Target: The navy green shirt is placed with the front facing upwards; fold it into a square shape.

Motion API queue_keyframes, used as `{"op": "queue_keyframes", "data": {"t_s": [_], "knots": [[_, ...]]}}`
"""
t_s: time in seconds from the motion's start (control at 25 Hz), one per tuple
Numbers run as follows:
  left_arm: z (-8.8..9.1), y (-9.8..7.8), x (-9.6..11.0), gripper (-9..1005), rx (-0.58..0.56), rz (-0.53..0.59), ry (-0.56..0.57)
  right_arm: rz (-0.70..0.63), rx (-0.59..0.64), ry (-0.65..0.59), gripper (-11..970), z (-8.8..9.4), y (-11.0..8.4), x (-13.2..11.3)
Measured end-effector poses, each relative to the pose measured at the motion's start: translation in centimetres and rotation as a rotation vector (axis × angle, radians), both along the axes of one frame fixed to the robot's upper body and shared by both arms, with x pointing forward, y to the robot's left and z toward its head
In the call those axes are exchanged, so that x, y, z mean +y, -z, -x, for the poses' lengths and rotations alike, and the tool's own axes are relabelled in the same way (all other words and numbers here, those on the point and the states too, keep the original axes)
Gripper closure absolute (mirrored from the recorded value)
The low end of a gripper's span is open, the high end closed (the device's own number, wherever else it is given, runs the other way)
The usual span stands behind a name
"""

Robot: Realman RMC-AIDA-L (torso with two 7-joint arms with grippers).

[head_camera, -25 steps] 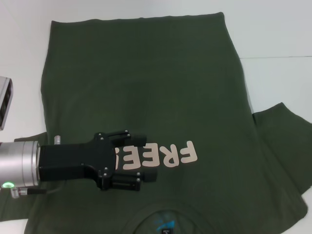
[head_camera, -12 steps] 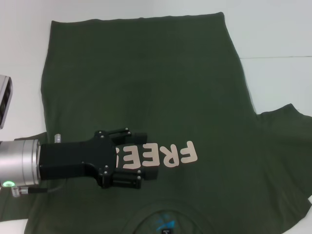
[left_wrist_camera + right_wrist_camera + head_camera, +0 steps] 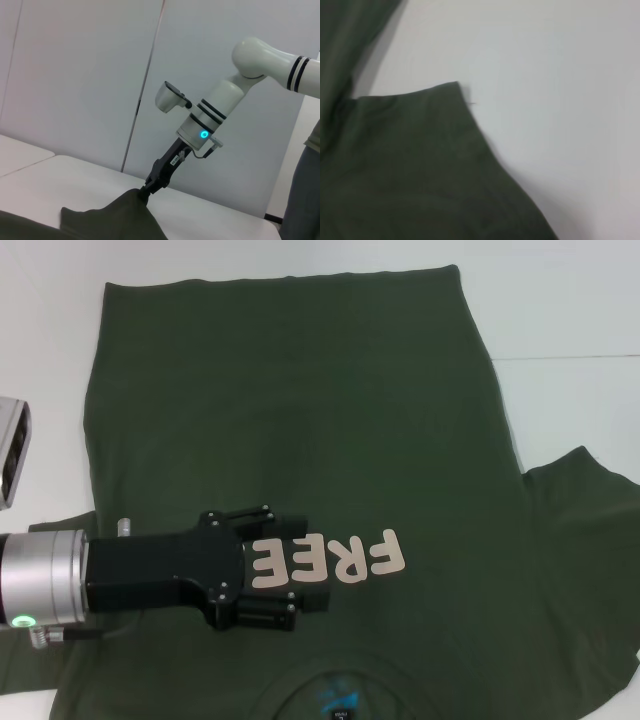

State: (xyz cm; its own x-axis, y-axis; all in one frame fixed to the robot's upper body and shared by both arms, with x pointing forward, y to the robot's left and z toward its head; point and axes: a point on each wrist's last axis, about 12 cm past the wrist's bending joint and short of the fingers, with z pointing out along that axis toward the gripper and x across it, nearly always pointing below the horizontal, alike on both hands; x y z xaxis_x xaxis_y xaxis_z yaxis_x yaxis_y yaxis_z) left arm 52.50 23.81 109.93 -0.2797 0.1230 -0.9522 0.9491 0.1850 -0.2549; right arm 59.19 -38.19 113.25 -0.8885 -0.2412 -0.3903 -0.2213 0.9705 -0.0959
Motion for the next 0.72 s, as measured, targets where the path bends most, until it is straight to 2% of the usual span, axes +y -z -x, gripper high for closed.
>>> {"op": "queue_keyframes", "data": {"t_s": [0.16, 0.4, 0.6, 0.72], "knots": [[0.1, 0.1, 0.1, 82, 0.003, 0.002, -0.004, -0.012, 0.013, -0.024, 909, -0.1, -0.3, 0.8], [0.2, 0.2, 0.1, 82, 0.004, 0.004, -0.006, -0.084, -0.039, -0.132, 894, -1.5, -3.3, 4.6], [0.2, 0.1, 0.1, 82, 0.002, 0.004, -0.006, -0.193, -0.113, -0.274, 883, -3.5, -5.5, 9.9], [0.2, 0.1, 0.1, 82, 0.002, 0.006, -0.003, -0.235, -0.143, -0.381, 875, -4.1, -6.2, 13.5]]}}
